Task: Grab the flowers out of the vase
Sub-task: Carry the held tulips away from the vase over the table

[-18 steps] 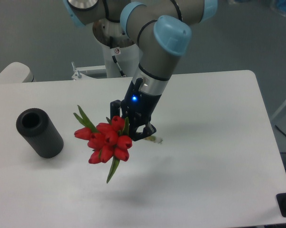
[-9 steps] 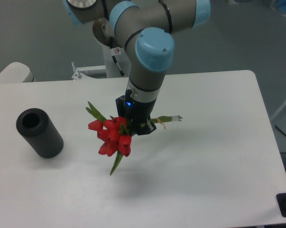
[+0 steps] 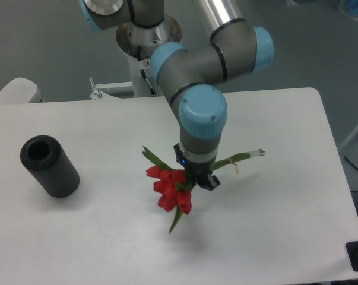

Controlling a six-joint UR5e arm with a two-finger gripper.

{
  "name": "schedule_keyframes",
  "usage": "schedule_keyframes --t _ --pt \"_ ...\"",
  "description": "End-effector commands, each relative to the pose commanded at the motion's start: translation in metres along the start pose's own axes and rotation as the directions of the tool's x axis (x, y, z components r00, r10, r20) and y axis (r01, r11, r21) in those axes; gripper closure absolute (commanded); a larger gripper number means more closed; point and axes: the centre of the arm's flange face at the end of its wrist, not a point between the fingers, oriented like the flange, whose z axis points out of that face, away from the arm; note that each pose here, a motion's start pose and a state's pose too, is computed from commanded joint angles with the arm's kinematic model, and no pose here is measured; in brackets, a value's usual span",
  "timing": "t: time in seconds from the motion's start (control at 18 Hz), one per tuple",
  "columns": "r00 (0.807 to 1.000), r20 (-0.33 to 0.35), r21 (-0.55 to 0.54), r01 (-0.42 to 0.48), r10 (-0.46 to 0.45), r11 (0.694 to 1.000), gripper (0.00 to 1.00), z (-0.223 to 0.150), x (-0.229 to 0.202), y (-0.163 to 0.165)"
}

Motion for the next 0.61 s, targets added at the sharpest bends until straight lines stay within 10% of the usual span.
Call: schedule_keyframes --t 0.61 --pt "0.99 -0.004 0.047 -0.144 0.144 0.989 1.0 0.033 -0.042 0.052"
